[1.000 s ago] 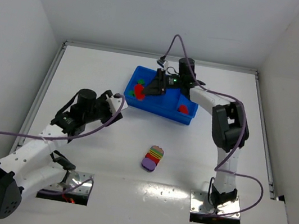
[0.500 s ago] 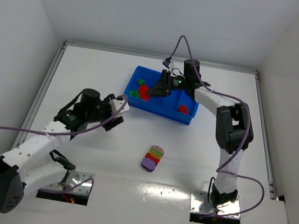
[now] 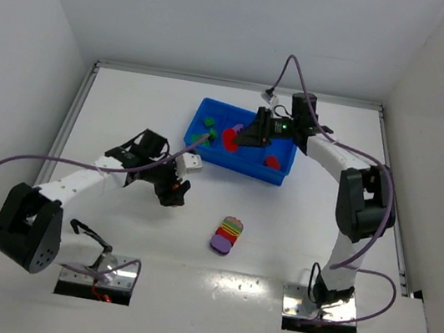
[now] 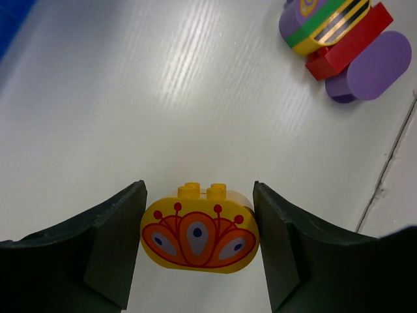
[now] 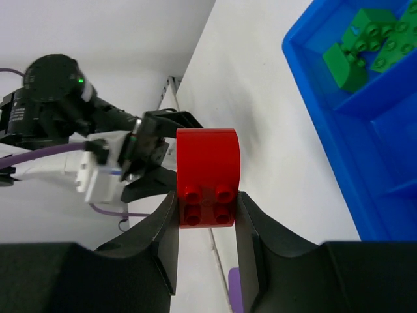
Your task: Sort the legos into containers by color
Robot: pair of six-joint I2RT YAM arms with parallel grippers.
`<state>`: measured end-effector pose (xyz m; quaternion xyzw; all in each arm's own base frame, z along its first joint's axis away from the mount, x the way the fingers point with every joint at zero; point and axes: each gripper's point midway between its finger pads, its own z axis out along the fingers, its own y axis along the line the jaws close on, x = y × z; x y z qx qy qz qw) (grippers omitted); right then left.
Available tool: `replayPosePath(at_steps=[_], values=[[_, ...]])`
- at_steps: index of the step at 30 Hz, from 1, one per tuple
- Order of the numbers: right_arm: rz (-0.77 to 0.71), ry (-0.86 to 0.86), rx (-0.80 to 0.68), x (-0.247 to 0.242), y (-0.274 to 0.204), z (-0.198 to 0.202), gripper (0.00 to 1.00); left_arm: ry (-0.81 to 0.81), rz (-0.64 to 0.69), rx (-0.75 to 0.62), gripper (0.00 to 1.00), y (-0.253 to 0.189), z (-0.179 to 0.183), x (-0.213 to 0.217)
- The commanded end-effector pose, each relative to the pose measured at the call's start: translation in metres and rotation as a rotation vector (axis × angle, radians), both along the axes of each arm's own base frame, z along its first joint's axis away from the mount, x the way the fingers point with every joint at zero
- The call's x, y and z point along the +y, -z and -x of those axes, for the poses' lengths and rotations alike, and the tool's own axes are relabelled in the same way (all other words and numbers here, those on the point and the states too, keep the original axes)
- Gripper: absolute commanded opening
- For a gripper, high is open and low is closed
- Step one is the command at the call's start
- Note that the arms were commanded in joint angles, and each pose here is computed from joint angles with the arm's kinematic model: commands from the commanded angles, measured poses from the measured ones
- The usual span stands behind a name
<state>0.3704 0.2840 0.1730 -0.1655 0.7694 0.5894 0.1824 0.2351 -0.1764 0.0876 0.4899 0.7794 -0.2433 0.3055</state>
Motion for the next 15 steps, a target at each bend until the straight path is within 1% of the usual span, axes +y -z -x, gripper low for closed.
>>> replayPosePath(at_steps=[1, 3, 4, 5, 6, 7, 10, 13, 14, 15], values=[[0.007, 0.019, -0.098, -0.011, -0.017, 0.0, 0.04, 0.004, 0.001, 0.066, 0.58, 0.004, 0.0, -0.008], [0.018, 0.037, -0.08, -0.016, -0.015, 0.0, 0.04, -0.018, -0.046, 0.094, 0.58, 0.016, -0.007, -0.007], [0.022, 0.042, -0.102, -0.017, -0.018, -0.001, 0.04, -0.033, -0.062, 0.113, 0.58, 0.021, -0.007, -0.005], [0.022, 0.051, -0.102, -0.02, -0.018, -0.004, 0.04, -0.049, -0.077, 0.085, 0.58, 0.022, -0.017, -0.006], [0.022, 0.051, -0.102, -0.02, -0.018, -0.004, 0.04, -0.064, -0.09, 0.092, 0.58, 0.028, -0.02, -0.005], [0.024, 0.049, -0.109, -0.021, -0.02, -0.002, 0.04, -0.085, -0.08, 0.065, 0.6, 0.025, -0.029, -0.007], [0.029, 0.057, -0.092, -0.025, -0.016, -0.002, 0.04, -0.095, -0.092, 0.058, 0.6, 0.029, -0.036, -0.007], [0.033, 0.063, -0.11, -0.025, -0.019, -0.003, 0.04, -0.093, -0.074, 0.061, 0.45, 0.027, -0.038, -0.011], [0.038, 0.069, -0.109, -0.029, -0.017, -0.004, 0.04, -0.09, -0.03, 0.025, 0.4, 0.01, -0.042, -0.017], [0.038, 0.069, -0.109, -0.03, -0.018, -0.002, 0.04, -0.056, 0.027, 0.01, 0.4, -0.004, -0.041, -0.027]])
